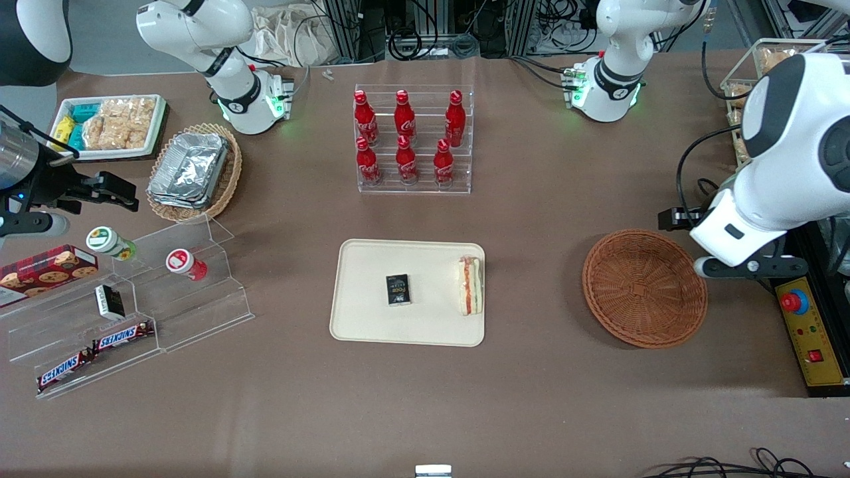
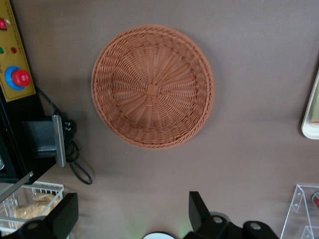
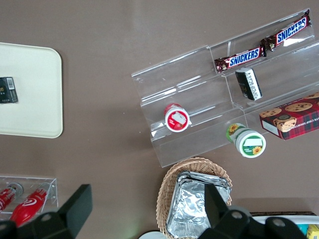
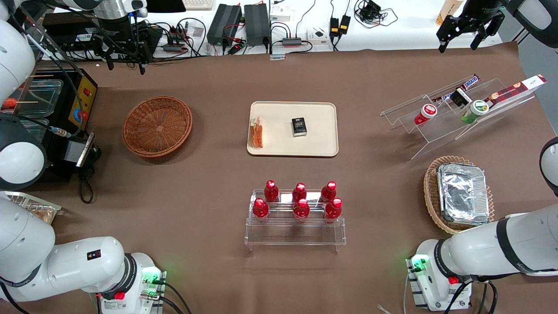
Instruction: Place sandwich from basket to tray
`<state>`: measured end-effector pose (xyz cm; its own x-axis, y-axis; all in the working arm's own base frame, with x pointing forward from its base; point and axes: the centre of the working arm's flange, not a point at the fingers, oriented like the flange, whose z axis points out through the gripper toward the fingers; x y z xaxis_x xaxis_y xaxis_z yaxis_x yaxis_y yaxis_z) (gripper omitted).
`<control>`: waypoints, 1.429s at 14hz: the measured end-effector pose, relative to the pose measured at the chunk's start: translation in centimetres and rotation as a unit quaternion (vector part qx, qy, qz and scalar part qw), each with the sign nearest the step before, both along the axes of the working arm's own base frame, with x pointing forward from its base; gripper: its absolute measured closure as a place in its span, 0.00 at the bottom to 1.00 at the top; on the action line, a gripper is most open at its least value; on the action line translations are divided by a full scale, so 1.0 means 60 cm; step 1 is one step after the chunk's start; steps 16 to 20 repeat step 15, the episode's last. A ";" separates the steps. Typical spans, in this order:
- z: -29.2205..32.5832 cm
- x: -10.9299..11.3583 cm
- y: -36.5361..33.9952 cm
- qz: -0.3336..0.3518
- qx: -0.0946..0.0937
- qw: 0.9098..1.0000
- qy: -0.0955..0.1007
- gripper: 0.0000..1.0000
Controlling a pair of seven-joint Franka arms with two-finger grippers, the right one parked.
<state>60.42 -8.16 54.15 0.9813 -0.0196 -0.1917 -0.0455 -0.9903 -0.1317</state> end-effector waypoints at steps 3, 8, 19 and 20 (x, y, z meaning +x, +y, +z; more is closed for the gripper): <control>-0.005 -0.001 0.020 -0.004 -0.002 1.000 0.011 0.00; 0.003 -0.004 0.053 -0.009 -0.001 1.000 0.013 0.00; 0.023 -0.062 0.135 0.008 -0.027 1.000 -0.012 0.00; 0.023 -0.062 0.135 0.008 -0.027 1.000 -0.012 0.00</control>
